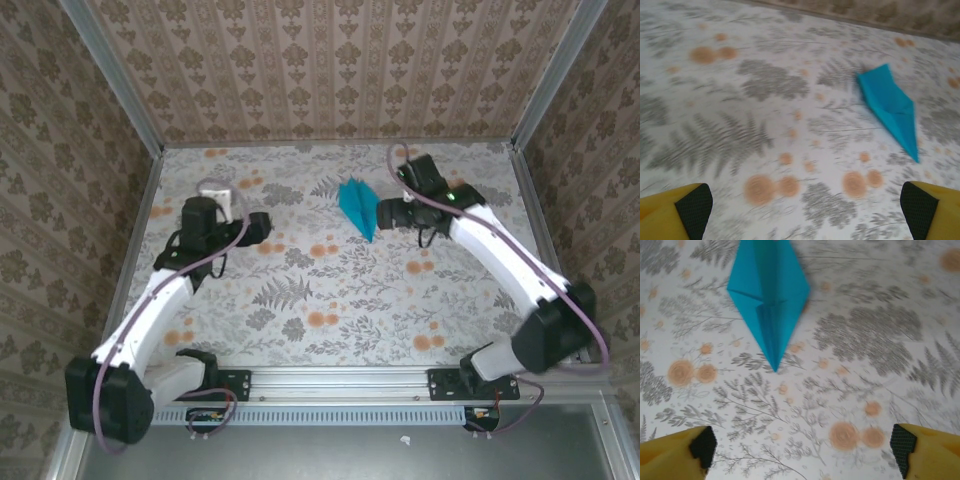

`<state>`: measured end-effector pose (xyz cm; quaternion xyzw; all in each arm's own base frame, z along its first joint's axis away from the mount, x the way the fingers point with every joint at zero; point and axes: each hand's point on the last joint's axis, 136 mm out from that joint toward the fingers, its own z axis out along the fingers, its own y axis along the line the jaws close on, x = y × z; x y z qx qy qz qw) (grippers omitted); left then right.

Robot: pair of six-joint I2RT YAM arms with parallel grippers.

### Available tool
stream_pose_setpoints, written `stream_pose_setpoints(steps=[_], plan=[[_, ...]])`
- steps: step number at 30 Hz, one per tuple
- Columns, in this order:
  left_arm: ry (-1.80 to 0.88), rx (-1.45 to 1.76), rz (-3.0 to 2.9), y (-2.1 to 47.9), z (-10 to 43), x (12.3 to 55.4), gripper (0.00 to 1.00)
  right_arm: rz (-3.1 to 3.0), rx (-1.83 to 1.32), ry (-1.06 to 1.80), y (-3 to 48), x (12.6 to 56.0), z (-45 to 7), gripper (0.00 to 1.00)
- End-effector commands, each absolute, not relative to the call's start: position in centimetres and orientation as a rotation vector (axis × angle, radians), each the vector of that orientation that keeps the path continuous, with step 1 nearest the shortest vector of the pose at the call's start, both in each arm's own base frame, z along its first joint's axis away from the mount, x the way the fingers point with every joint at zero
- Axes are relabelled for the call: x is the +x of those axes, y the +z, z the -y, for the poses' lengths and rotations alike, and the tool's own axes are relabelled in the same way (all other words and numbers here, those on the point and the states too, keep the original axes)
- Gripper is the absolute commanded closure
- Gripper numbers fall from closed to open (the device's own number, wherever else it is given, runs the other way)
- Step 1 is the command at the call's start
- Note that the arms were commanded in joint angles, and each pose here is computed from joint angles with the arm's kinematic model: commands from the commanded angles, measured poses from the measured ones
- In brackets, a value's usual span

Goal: Fold a paper plane with a square sheet of paper (fold left side to right side)
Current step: Reset both arms

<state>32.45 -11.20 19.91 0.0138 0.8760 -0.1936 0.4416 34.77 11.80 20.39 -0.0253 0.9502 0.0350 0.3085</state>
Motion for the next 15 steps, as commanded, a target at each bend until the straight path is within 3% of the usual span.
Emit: stream_pose_setpoints(steps=[1,7,15], plan=[[-0.371,-0.127,-2.137,19.2,6.8,31.5,0.0,-2.339,0.107,0.043,20.0,34.7,-8.3,0.0],[-0.077,-0.233,-2.034,16.6,-0.2,30.2,0.0,-2.112,0.26,-0.137,18.0,33.1,-2.0,0.0],[0.077,-0.13,-1.946,14.8,-1.6,31.9,0.0,-1.973,0.267,-0.243,15.7,35.4,1.3,0.0]])
